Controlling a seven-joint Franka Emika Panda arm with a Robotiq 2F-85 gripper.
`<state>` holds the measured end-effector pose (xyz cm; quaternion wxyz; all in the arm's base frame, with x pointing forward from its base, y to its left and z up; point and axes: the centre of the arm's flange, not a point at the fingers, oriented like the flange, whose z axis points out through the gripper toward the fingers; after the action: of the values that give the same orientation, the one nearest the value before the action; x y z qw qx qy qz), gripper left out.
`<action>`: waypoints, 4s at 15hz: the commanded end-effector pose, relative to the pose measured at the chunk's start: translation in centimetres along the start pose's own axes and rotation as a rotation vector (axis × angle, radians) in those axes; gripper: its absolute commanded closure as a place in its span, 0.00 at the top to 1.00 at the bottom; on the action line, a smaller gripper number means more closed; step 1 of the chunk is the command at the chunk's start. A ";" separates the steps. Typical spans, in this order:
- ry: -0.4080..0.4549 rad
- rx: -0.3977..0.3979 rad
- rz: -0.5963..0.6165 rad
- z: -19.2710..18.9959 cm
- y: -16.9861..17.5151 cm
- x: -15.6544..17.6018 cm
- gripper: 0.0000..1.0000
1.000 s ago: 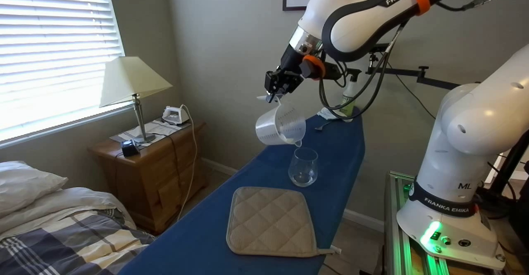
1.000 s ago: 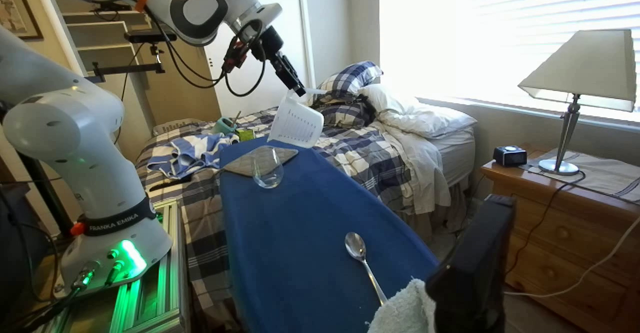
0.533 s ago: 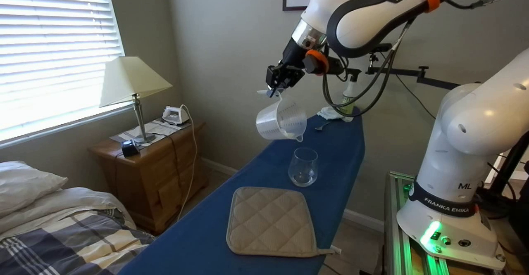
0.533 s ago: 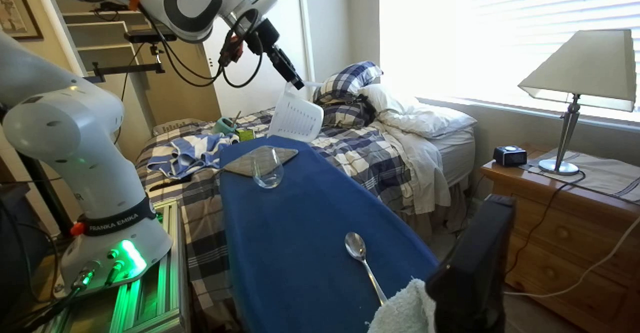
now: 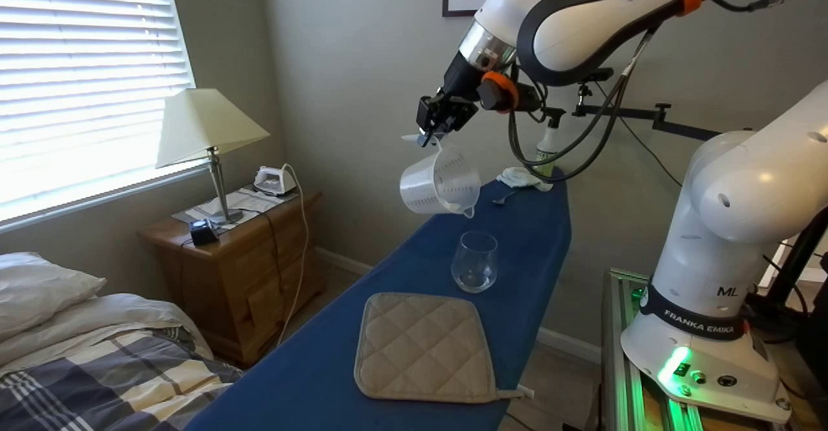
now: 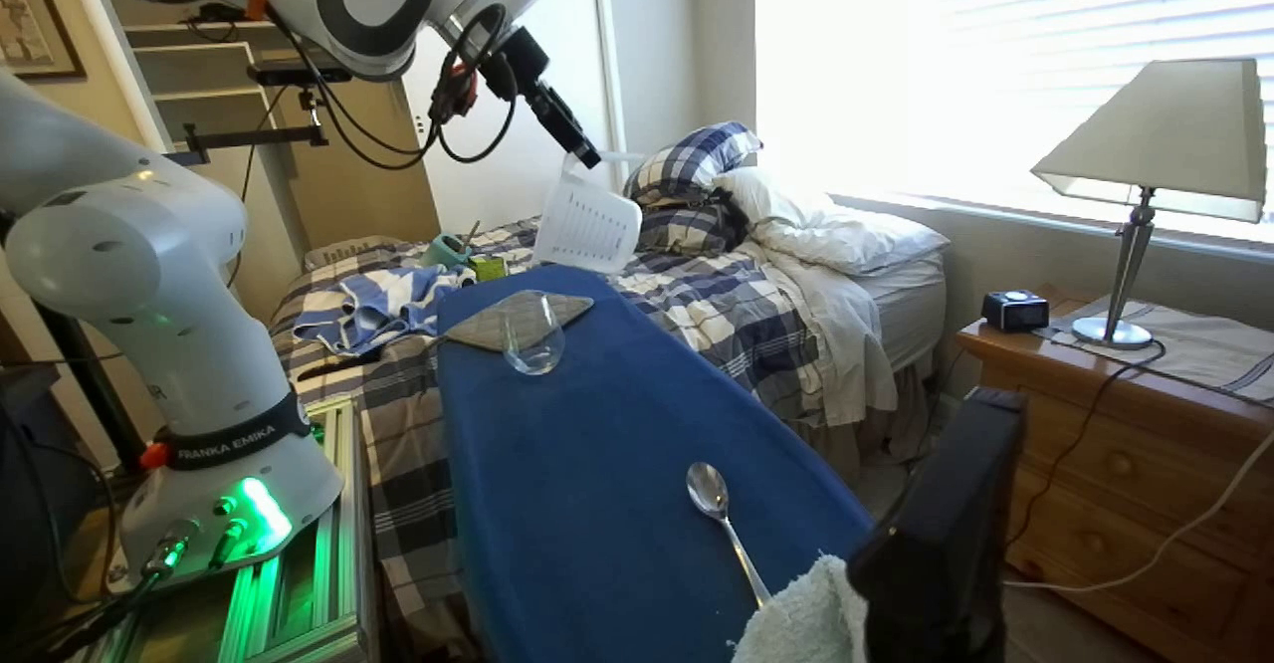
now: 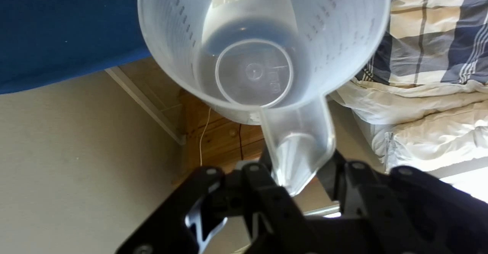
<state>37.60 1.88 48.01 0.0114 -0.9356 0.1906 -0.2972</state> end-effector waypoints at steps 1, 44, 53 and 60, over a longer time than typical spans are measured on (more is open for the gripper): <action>0.033 -0.009 -0.031 -0.8 1.0 -2.5 0.07; 0.111 -0.023 -0.151 -4.2 -0.4 -4.3 0.07; 0.144 -0.008 -0.164 -5.0 -0.4 -4.4 0.07; 0.115 -0.008 -0.143 -4.6 -2.6 -0.7 0.30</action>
<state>35.36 5.00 51.77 -0.0243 -0.9283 0.1248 -0.3495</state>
